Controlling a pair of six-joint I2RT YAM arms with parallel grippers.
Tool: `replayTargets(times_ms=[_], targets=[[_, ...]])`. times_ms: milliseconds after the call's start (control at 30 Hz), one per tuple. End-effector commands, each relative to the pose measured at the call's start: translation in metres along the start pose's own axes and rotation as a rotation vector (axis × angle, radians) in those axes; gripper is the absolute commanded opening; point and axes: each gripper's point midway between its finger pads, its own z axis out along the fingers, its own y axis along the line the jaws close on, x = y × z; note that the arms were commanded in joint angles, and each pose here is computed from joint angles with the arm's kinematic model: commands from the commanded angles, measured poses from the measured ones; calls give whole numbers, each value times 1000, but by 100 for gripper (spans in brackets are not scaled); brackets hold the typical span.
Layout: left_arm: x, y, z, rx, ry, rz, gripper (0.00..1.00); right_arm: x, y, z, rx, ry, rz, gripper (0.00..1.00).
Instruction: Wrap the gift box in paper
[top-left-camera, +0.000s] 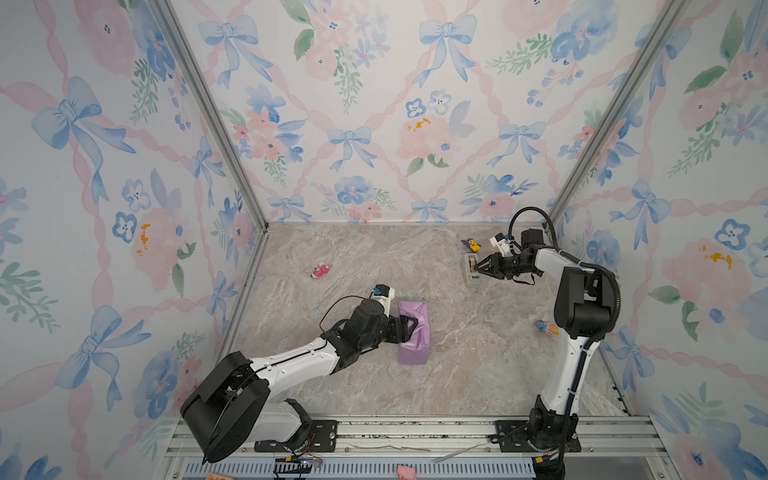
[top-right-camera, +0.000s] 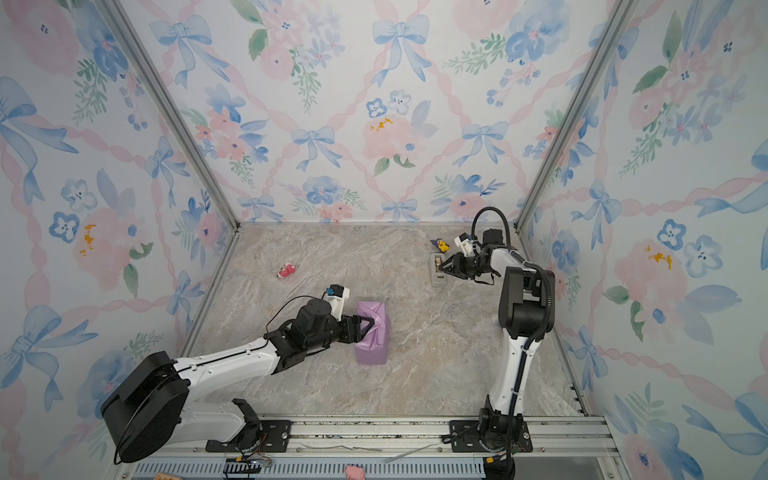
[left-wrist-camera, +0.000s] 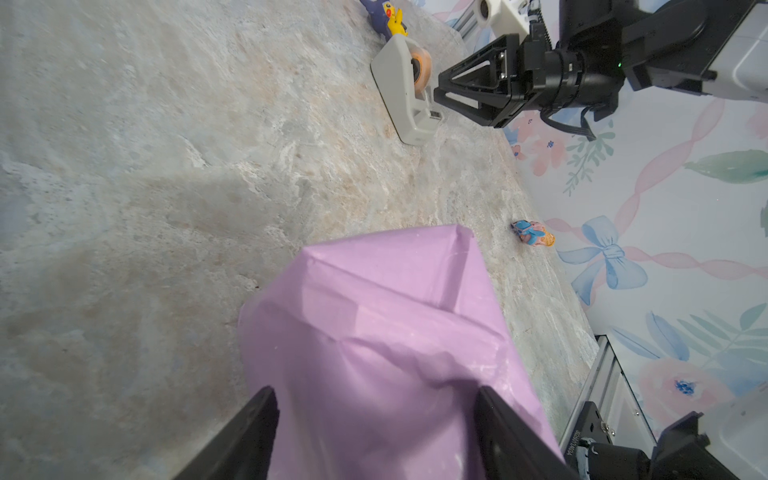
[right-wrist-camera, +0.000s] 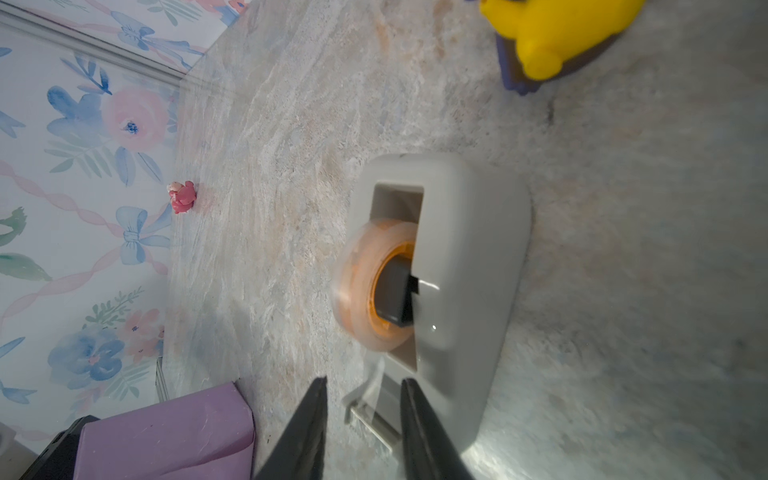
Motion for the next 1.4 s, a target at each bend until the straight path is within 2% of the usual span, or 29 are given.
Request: replayTargets(times_ms=[0,400,1367], targets=[[54,73,-4,-281,169,-2,76,8,-2,0,-23,50,12,33],[51,72,-4,-282,163,5,76,20,-1,8,-90,134,21,32],[50,73,-3,-285,161,16,76,22,9,28,-193,239,59,29]])
